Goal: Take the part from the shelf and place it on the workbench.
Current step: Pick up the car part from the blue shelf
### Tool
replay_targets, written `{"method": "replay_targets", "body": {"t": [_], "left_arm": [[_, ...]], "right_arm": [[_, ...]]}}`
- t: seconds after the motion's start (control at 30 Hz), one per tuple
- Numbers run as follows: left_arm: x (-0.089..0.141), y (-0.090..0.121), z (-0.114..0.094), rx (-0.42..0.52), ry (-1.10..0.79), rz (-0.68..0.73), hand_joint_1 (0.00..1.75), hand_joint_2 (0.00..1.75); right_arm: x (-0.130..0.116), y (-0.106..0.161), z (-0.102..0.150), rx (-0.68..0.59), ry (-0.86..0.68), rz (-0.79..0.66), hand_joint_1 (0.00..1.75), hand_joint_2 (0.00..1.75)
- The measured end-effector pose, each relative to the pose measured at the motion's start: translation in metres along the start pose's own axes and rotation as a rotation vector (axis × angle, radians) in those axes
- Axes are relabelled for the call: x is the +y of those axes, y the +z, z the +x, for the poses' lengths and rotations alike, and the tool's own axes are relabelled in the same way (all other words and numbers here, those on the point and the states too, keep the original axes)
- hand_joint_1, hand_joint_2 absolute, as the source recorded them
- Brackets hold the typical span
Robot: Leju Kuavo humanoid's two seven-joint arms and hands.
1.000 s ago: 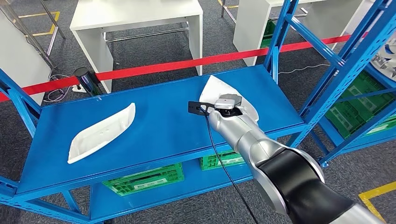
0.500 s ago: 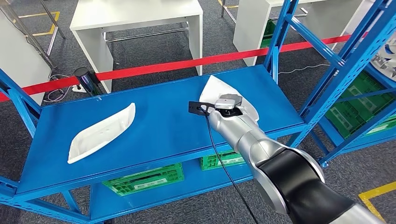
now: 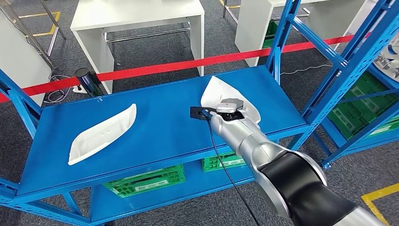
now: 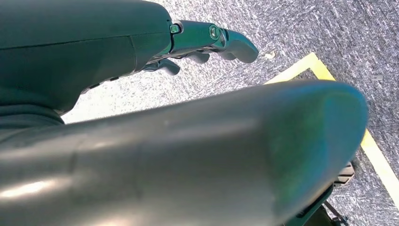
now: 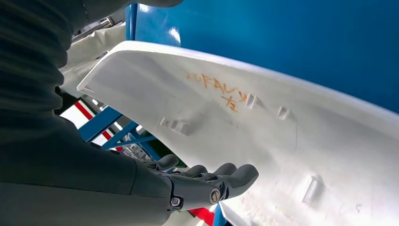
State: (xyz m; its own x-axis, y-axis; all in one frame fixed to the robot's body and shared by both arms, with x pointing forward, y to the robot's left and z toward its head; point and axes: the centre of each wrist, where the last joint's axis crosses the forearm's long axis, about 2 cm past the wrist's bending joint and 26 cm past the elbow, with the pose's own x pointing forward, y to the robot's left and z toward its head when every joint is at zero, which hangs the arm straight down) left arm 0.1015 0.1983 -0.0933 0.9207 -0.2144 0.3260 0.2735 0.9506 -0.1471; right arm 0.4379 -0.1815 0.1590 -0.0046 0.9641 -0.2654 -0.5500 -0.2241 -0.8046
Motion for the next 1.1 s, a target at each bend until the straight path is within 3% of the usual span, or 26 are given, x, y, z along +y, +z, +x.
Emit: {"method": "replay_targets", "body": {"t": [1.1], "left_arm": [[0.0003, 0.0005, -0.006, -0.038, -0.009, -0.001, 0.0, 0.0]], "right_arm": [[0.0072, -0.0002, 0.0018, -0.006, 0.026, 0.019, 0.0, 1.75]]}}
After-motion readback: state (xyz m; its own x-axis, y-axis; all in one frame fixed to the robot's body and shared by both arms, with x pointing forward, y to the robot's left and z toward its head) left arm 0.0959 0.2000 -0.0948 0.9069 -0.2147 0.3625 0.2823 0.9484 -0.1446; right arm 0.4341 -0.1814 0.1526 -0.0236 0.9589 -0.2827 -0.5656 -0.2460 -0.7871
